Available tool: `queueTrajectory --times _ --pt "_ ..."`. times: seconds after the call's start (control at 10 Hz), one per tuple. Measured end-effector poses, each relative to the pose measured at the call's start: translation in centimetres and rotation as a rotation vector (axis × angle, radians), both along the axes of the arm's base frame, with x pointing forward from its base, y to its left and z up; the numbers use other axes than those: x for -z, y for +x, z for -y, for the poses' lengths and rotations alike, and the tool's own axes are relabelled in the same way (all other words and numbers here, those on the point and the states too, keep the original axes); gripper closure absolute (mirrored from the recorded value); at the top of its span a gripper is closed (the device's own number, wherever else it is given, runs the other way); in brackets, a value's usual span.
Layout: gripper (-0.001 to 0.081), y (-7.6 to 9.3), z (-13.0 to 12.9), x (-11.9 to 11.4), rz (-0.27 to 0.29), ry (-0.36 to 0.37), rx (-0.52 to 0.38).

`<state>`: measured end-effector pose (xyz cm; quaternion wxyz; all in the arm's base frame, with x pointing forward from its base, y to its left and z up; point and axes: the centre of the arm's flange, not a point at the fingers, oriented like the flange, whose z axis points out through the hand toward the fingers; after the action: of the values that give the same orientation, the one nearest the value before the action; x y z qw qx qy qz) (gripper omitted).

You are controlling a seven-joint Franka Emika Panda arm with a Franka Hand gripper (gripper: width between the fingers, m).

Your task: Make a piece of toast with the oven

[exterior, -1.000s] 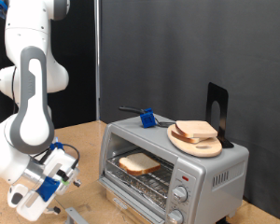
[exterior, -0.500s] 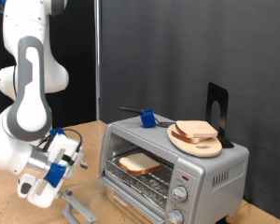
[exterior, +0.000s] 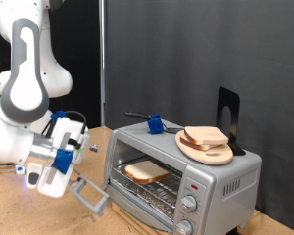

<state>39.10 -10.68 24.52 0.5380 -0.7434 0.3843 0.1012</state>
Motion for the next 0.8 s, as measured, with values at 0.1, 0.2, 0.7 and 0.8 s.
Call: queueTrajectory --times 0.1,0.2,0.7,0.8 --pt "-0.0002 0.1 -0.9 -1.0 0.012 0.017 -0.01" --pt "-0.0002 0.1 -1.6 -1.8 0.02 0.03 -0.009" --pt "-0.0002 1.2 -6.3 -5.8 0.015 0.047 0.038" --pt "-0.0002 1.3 -7.4 -6.3 0.004 0.038 0.04"
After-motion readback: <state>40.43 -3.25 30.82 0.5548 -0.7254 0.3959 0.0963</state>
